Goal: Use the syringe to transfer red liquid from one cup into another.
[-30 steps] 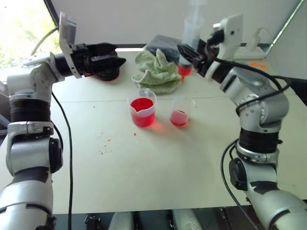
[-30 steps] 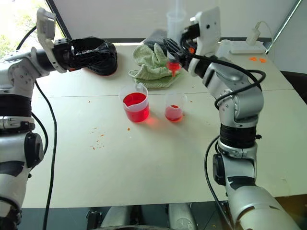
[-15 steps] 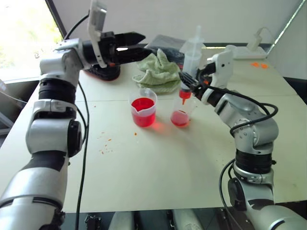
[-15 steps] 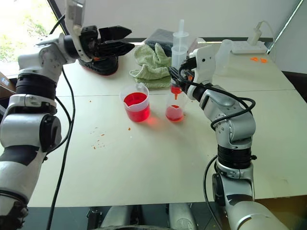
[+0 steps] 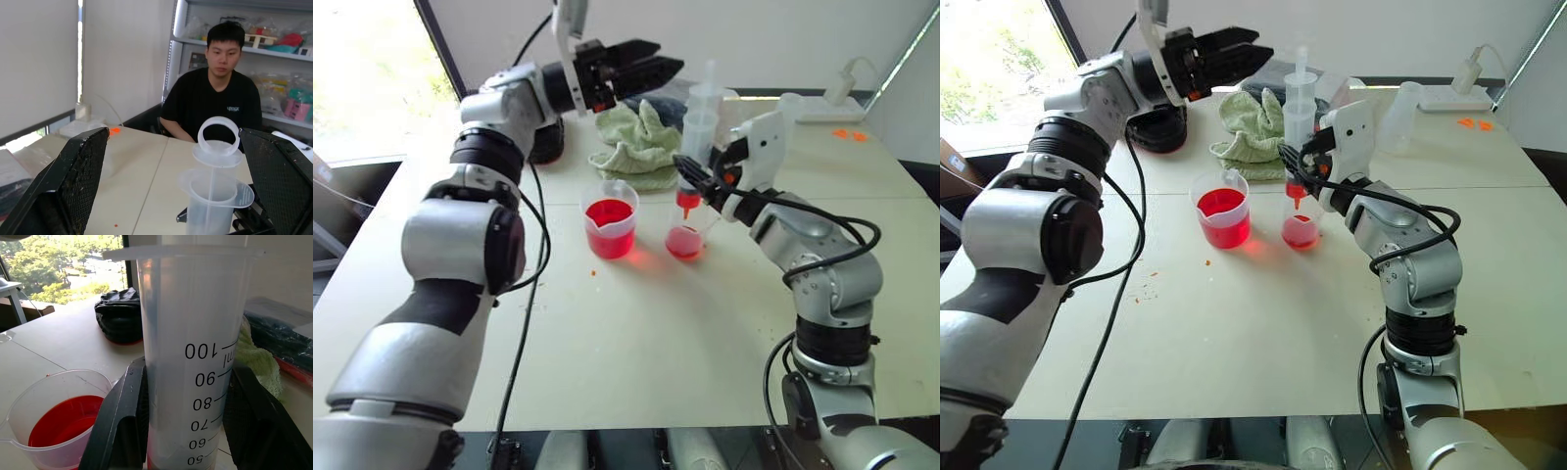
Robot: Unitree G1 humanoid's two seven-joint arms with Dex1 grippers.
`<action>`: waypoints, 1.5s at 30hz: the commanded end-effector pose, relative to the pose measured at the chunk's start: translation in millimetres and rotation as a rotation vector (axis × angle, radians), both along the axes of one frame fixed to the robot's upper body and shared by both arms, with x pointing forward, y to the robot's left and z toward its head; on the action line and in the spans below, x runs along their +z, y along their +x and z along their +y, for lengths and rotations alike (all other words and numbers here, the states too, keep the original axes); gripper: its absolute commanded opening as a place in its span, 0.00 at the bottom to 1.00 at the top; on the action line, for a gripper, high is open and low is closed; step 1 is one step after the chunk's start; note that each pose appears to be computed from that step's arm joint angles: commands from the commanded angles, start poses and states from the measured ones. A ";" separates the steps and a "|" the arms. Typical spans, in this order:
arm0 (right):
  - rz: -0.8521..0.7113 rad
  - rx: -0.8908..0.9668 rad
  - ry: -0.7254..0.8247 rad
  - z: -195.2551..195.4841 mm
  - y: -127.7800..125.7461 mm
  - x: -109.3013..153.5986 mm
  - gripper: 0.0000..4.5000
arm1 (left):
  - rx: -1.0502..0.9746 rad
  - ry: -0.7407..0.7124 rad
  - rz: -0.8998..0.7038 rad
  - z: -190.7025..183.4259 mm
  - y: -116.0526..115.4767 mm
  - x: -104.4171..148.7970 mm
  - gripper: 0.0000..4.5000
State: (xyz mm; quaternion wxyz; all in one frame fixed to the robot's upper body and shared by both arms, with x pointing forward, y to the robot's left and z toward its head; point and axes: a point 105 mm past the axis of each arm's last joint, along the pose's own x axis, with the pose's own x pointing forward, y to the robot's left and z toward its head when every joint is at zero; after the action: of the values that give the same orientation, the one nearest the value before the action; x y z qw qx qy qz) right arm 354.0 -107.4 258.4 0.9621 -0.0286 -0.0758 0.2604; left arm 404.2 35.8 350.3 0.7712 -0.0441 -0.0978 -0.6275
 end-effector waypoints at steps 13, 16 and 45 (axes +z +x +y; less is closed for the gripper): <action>-0.069 0.011 -0.011 1.7 -14.8 14.3 0.31 | -0.025 0.030 -0.069 -22.9 -6.7 11.2 0.99; -0.070 0.015 -0.015 2.6 -15.9 13.4 0.31 | -0.020 0.032 -0.068 -23.7 -6.1 10.5 0.99; -0.077 0.033 -0.047 4.8 -12.7 11.5 0.31 | -0.160 0.115 -0.016 -56.5 -19.4 -13.8 0.29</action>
State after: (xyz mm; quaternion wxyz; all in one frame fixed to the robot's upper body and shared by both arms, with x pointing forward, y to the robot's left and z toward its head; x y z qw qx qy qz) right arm 351.1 -114.6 248.1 0.9655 -0.0477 -0.0579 0.2494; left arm 391.0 -9.6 333.7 0.7307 -0.0247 -0.0677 -0.6789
